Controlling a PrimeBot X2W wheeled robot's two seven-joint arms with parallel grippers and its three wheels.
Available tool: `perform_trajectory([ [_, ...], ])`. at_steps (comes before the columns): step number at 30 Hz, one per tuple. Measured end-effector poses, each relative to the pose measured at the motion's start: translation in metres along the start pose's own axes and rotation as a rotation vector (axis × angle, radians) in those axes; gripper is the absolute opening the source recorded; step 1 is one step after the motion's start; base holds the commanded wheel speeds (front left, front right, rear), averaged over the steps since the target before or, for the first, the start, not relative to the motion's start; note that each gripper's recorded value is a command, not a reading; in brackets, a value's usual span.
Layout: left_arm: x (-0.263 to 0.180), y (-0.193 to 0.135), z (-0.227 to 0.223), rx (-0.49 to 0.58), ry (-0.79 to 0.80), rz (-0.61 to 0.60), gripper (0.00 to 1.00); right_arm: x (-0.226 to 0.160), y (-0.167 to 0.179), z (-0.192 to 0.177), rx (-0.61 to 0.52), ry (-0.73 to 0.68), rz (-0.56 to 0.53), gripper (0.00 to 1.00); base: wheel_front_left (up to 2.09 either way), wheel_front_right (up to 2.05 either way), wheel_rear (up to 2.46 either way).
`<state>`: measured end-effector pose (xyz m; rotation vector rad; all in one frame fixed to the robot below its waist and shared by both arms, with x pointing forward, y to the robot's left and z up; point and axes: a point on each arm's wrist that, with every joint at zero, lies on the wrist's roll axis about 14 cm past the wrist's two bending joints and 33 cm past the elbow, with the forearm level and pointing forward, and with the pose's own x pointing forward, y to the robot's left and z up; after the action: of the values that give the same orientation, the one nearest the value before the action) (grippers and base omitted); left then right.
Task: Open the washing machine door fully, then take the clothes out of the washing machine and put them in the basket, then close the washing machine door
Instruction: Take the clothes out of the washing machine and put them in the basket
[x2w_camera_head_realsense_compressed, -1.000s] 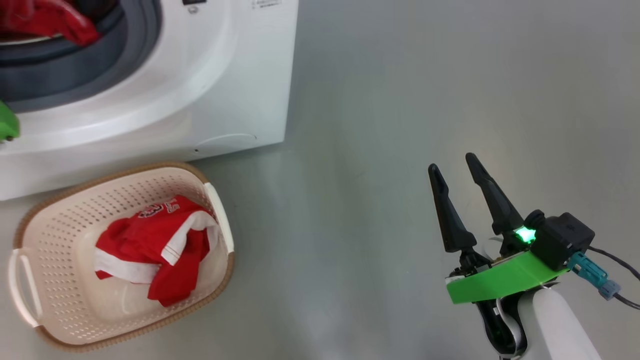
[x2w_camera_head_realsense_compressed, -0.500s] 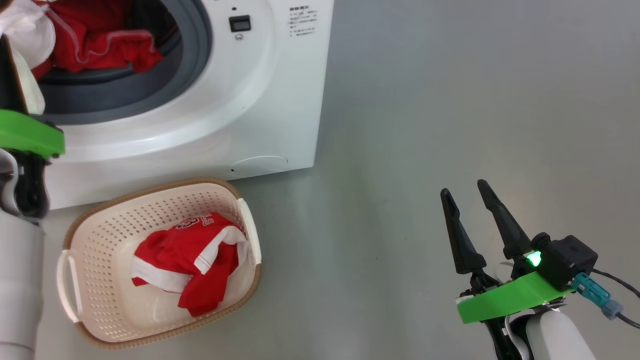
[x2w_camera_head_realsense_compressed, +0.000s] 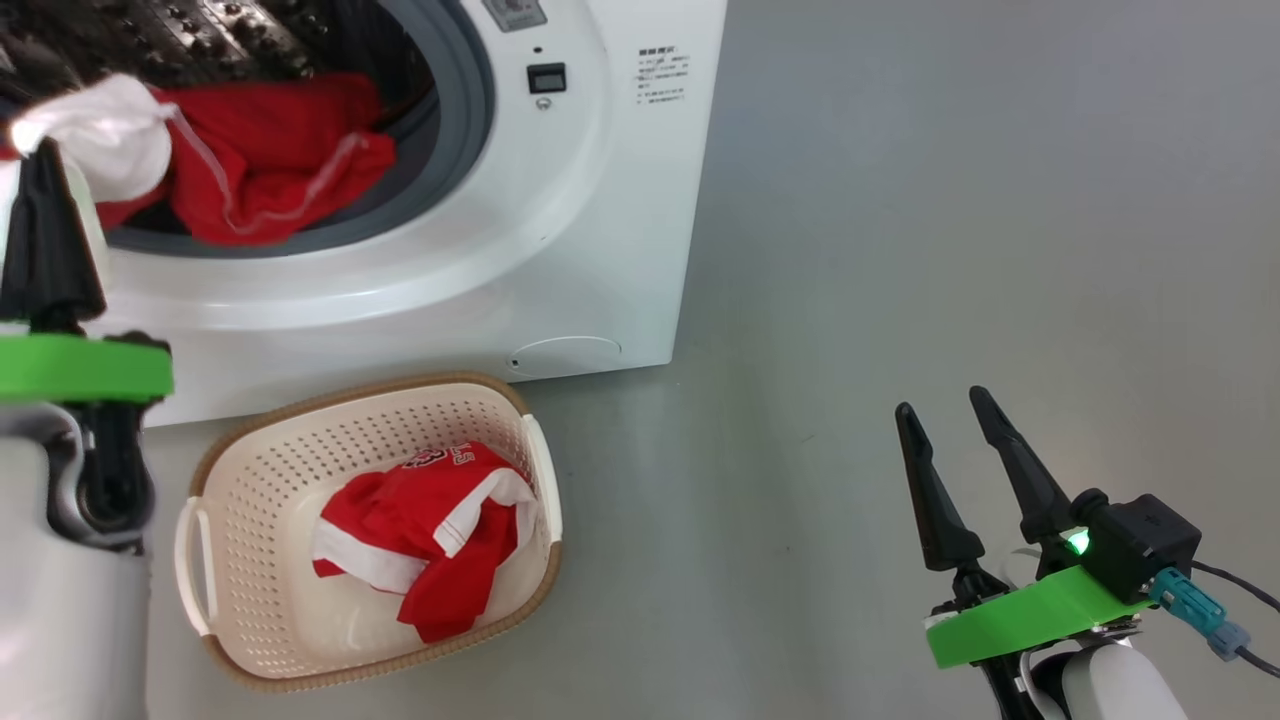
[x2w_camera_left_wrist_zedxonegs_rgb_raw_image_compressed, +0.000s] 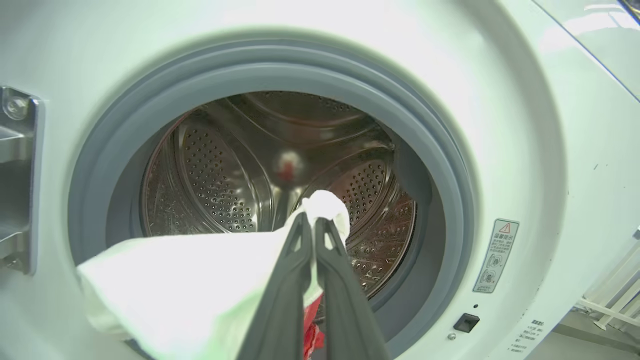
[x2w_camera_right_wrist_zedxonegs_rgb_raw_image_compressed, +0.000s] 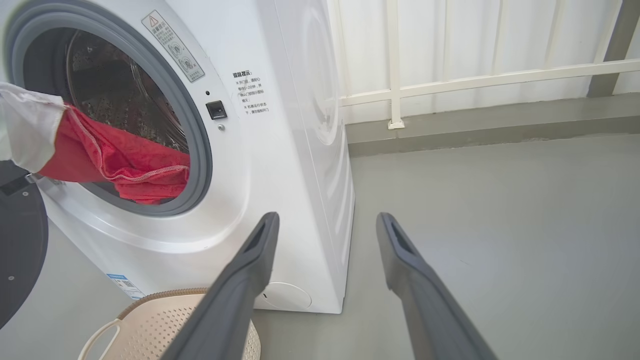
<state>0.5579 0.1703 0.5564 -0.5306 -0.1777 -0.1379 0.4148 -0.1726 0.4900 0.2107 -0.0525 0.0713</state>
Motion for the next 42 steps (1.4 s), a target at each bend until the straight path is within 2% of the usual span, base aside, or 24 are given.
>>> perform_trajectory([
  [14, -0.051, -0.006, 0.041, -0.043, -0.140, -0.026, 0.00, -0.001, 0.000, 0.007, -0.012, -0.019, 0.001, 1.00, 0.00, 0.00, 0.00],
  [22, -0.072, -0.017, 0.048, -0.065, -0.184, -0.043, 0.00, 0.000, -0.004, 0.002, -0.012, -0.009, -0.013, 1.00, 0.00, 0.00, 0.00],
  [25, -0.078, -0.014, 0.035, -0.043, -0.145, -0.028, 0.00, 0.001, -0.004, 0.000, -0.011, -0.003, -0.011, 1.00, 0.00, 0.00, 0.00],
  [30, -0.087, -0.002, -0.011, -0.026, -0.009, 0.013, 0.00, 0.001, -0.003, -0.005, -0.009, 0.010, -0.008, 1.00, 0.00, 0.00, 0.00],
  [42, -0.118, 0.049, -0.114, 0.040, 0.310, 0.164, 0.00, 0.004, -0.011, -0.016, -0.006, 0.037, -0.030, 1.00, 0.00, 0.00, 0.00],
])
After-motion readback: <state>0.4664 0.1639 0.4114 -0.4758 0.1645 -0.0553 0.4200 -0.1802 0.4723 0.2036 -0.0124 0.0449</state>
